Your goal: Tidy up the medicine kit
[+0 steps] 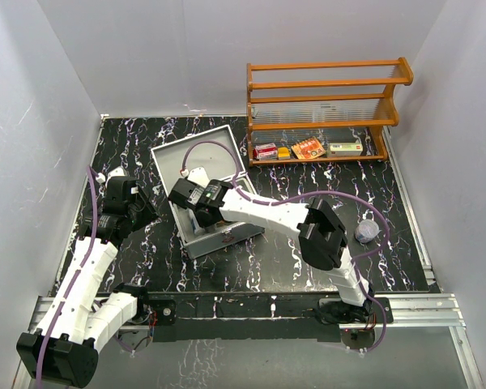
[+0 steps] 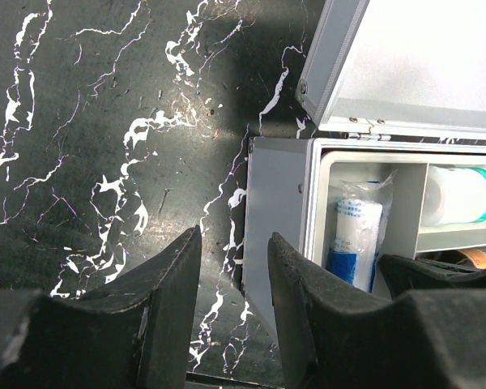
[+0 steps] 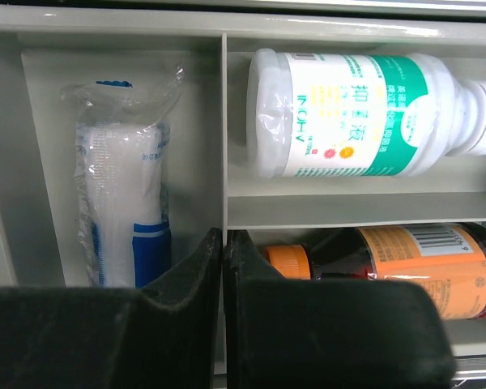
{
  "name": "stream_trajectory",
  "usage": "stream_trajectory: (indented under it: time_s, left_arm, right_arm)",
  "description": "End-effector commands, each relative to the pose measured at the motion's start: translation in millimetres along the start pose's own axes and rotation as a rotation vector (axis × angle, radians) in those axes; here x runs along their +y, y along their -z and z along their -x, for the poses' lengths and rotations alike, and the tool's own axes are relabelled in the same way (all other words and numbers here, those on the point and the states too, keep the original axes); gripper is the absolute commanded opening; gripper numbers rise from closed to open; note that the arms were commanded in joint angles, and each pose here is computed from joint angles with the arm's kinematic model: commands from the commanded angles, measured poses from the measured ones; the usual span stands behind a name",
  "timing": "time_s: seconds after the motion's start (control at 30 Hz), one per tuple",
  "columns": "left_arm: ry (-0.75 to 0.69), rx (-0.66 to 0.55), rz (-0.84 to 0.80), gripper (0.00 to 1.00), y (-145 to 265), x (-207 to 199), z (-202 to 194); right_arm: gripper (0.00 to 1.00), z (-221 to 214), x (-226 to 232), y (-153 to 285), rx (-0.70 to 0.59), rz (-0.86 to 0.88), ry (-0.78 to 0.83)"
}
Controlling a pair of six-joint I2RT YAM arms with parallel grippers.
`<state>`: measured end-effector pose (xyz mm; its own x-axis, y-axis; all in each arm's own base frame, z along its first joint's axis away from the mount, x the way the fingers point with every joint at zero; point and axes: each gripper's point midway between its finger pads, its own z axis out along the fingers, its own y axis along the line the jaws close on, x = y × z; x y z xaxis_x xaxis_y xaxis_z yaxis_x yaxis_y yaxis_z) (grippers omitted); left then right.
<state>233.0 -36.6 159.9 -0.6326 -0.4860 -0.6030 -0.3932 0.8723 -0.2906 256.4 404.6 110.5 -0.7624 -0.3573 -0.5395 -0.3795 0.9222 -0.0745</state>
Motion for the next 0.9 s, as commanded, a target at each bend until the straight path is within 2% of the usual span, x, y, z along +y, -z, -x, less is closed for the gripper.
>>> stream_trajectory:
  time_s: [0.0,0.17,0.4,0.63,0.87]
  left_arm:
    - [-0.003,-0.006,-0.009,0.38,3.4,-0.9,2.1]
    - [0.003,-0.006,-0.023,0.39,5.3,-4.2,3.3]
    - [0.005,-0.004,-0.03,0.4,4.5,-6.8,4.3]
    - [0.007,-0.001,-0.029,0.4,3.4,-6.9,4.0]
    - [0.003,0.001,-0.027,0.4,3.3,-6.2,3.3]
  right_arm:
    - [0.0,19.9,-6.9,1.6,-0.089,-0.02,-0.028]
    - [0.0,23.8,-10.3,8.6,-0.115,-0.023,-0.059]
    - [0.0,47.3,-16.9,35.1,-0.243,0.02,-0.116]
    - [0.0,37.1,-14.2,22.2,-0.21,0.014,-0.094]
    - [0.0,42.0,-12.2,16.0,-0.269,0.033,-0.074]
